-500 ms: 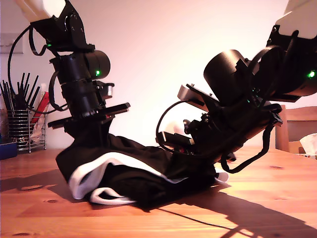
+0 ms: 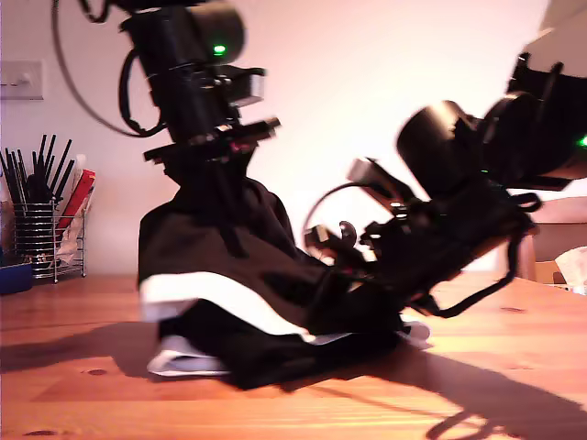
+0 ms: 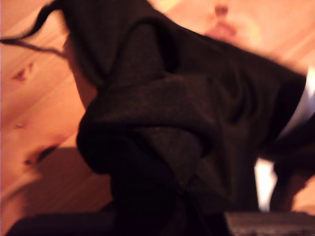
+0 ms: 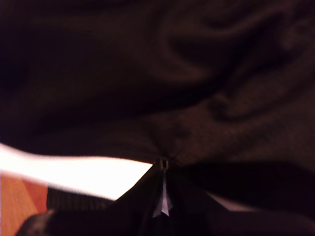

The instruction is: Fold the shorts in front of you. After folding it, place it to the left side.

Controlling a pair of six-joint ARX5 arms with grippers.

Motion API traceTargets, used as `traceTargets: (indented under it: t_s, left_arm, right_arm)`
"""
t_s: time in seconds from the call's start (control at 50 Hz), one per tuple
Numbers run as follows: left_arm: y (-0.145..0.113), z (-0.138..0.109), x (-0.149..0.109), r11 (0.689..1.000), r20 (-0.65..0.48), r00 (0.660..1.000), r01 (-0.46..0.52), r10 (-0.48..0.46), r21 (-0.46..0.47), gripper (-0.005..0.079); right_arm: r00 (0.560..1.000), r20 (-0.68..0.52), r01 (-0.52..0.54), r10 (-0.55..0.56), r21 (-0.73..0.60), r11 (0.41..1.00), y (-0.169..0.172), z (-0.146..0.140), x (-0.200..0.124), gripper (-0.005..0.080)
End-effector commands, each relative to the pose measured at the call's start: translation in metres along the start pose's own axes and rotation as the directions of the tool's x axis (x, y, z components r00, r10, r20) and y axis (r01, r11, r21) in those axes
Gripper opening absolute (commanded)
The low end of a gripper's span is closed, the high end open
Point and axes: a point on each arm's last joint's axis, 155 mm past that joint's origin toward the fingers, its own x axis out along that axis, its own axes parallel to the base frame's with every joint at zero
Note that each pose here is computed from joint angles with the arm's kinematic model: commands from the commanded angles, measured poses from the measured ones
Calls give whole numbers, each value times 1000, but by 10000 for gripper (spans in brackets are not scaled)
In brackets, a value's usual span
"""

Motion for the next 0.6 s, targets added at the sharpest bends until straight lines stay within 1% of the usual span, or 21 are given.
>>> traceTargets:
  t_s: [0.0,0.06,0.2,0.3,0.32,0.42,0.46,0.58]
  left_arm:
    - [-6,-13,13,999,-46,999,-14,17,46,-19]
    - [-9,-20,18,998,-60,998,-21,24,57,-19]
    - [-10,-39,35,995,-90,994,-53,60,82,-19]
    - [-16,-45,43,989,-83,992,-82,93,127,-19]
    - [-18,-45,44,985,-79,992,-86,98,150,-19]
    - [-39,-38,45,968,-40,994,-92,105,233,-19]
    - [-48,-34,45,954,-22,994,-94,105,284,-19]
    - [-82,-29,44,919,15,997,-78,79,386,-19]
  right_arm:
    - [999,-30,28,-26,38,999,-15,-13,3,-12]
    - [999,-26,30,-28,50,998,-19,-12,1,-12]
    - [999,-32,-6,8,56,998,-13,-12,1,-12]
    - [999,-38,-13,15,58,998,-12,-14,1,-12]
    - [999,-40,-13,16,60,998,-12,-14,1,-12]
    - [998,-51,-32,36,79,996,-8,-17,0,-12]
    - [998,-55,-33,38,81,996,-8,-18,0,-12]
    - [997,-76,-27,34,94,995,-9,-24,0,-12]
